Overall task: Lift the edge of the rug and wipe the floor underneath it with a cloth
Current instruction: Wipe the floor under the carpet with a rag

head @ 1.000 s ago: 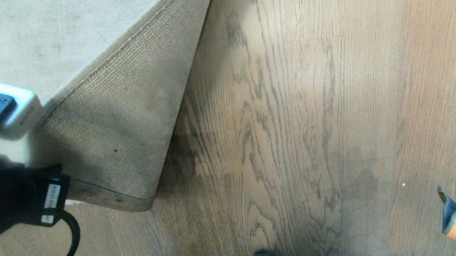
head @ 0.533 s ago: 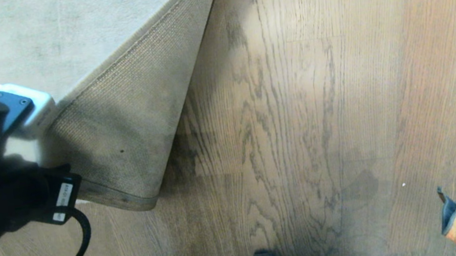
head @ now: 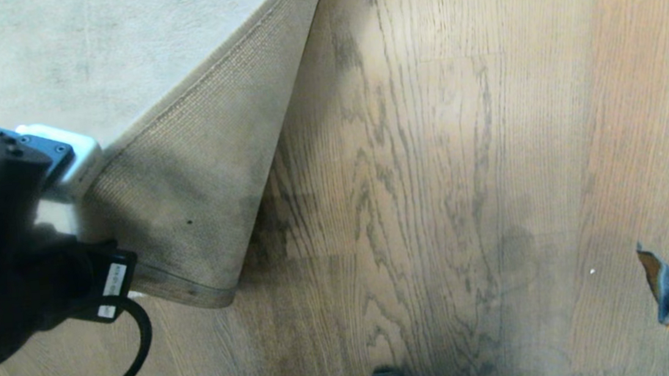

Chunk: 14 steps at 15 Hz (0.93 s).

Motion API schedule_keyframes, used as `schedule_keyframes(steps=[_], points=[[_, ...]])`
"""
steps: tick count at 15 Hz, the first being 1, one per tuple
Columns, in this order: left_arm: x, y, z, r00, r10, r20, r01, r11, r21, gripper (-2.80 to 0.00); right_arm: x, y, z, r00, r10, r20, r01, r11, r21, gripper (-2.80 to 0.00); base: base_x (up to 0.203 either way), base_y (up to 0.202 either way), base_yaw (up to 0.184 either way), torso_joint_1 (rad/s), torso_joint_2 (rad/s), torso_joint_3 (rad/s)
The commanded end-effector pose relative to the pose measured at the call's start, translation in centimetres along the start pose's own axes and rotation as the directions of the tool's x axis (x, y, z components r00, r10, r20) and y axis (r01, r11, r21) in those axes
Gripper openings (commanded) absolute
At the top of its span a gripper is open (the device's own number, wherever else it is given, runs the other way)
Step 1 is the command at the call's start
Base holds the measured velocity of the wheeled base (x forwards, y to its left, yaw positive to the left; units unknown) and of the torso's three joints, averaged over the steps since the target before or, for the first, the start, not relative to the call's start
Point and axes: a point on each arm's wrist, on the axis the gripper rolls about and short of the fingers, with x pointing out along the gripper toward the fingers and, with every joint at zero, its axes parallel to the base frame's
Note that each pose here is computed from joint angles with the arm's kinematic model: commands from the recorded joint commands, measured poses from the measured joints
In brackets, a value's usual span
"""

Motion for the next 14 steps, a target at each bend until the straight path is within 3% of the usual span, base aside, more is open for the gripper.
schedule_keyframes(steps=[1, 2, 4, 5, 7, 8, 10, 12, 14], points=[[0.5, -0.7, 0.1, 1.0, 0.008, -0.018, -0.008, 1.0, 0.007, -2.8, 1.0, 0.0, 1.4, 0.996, 0.061, -0.06, -0.059, 0.998, 0.027, -2.8, 0.0, 0.0, 0.0, 0.0, 0.0, 0.0], [0.7, -0.9, 0.1, 1.0, 0.008, -0.021, -0.008, 1.0, 0.01, -2.8, 1.6, 0.1, 1.7, 0.988, 0.124, -0.093, -0.119, 0.991, 0.054, -2.8, 0.0, 0.0, 0.0, 0.0, 0.0, 0.0], [1.0, -1.3, 0.6, 1.0, 0.009, -0.023, -0.008, 1.0, 0.012, -2.8, 2.3, 0.4, 1.6, 0.932, 0.332, -0.144, -0.316, 0.94, 0.127, -2.8, 0.0, 0.0, 0.0, 0.0, 0.0, 0.0], [1.0, -1.4, 0.7, 1.0, 0.009, -0.023, -0.008, 1.0, 0.012, -2.8, 2.5, 0.5, 1.4, 0.898, 0.408, -0.165, -0.383, 0.909, 0.165, -2.8, 0.0, 0.0, 0.0, 0.0, 0.0, 0.0], [1.2, -1.6, 1.0, 1.0, 0.01, -0.027, -0.01, 1.0, 0.015, -2.8, 2.9, 0.8, 0.8, 0.8, 0.564, -0.203, -0.514, 0.82, 0.254, -2.8, 0.0, 0.0, 0.0, 0.0, 0.0, 0.0], [1.3, -1.7, 1.0, 1.0, 0.011, -0.028, -0.01, 1.0, 0.017, -2.8, 3.2, 0.8, 0.6, 0.755, 0.617, -0.223, -0.549, 0.78, 0.299, -2.8, 0.0, 0.0, 0.0, 0.0, 0.0, 0.0], [1.6, -2.1, 0.9, 0.999, 0.012, -0.037, -0.011, 1.0, 0.027, -2.8, 4.3, 0.8, 0.4, 0.687, 0.676, -0.267, -0.567, 0.728, 0.385, -2.8, 0.0, 0.0, 0.0, 0.0, 0.0, 0.0], [1.8, -2.4, 1.2, 0.999, 0.013, -0.032, -0.012, 1.0, 0.021, -2.8, 5.7, 0.6, 0.4, 0.64, 0.704, -0.308, -0.549, 0.7, 0.457, -2.8, 0.0, 0.0, 0.0, 0.0, 0.0, 0.0], [2.1, -2.7, 1.2, 0.999, 0.015, -0.038, -0.014, 1.0, 0.026, -2.8, 7.3, 0.4, 0.3, 0.613, 0.714, -0.339, -0.523, 0.688, 0.503, -2.8, 0.0, 0.0, 0.0, 0.0, 0.0, 0.0]])
